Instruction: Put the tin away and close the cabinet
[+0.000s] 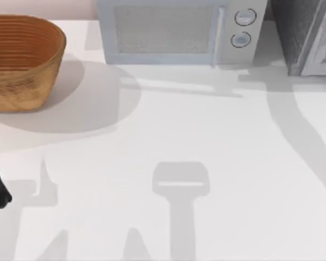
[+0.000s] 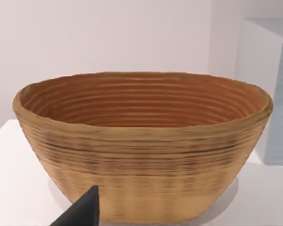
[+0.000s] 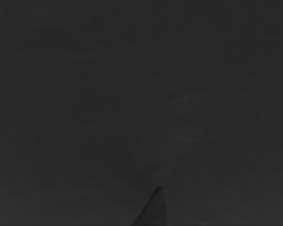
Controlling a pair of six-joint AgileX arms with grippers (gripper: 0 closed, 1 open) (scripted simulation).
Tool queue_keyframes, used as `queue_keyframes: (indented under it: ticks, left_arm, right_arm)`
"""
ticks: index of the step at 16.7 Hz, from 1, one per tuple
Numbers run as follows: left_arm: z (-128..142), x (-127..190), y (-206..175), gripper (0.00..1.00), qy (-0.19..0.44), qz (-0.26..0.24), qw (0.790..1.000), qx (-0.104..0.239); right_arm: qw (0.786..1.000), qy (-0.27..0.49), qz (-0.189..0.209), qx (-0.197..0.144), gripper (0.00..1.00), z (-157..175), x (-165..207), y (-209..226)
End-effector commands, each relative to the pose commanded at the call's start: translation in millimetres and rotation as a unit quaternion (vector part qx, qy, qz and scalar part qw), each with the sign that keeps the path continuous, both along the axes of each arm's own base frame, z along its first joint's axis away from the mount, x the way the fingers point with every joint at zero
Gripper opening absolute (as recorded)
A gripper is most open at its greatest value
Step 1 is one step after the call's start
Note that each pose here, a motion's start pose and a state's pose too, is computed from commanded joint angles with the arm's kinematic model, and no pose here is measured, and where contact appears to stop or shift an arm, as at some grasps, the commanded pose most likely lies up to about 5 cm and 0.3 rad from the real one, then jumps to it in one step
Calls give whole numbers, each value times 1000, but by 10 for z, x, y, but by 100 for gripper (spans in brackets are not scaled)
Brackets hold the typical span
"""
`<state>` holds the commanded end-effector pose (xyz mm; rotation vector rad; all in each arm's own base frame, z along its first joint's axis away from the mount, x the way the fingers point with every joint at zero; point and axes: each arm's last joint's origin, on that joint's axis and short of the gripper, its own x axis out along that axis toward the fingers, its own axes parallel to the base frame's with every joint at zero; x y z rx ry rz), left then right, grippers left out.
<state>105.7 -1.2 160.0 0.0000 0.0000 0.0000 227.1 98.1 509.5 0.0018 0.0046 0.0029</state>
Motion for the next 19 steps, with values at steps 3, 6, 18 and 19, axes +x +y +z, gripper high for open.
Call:
queue_keyframes:
  ticks: [3, 6, 18, 19]
  left_arm:
    - [0, 0, 0, 100, 0, 0, 1000, 0]
    - [0, 0, 0, 100, 0, 0, 1000, 0]
    - [0, 0, 0, 100, 0, 0, 1000, 0]
    - [0, 0, 0, 100, 0, 0, 1000, 0]
  right_arm:
    - [1000, 0, 0, 0, 100, 0, 0, 0]
    - [1000, -11, -16, 0, 100, 68, -33, -77]
    - [1000, -10, -16, 0, 100, 61, 414, -82]
    - [1000, -10, -16, 0, 100, 61, 434, -86]
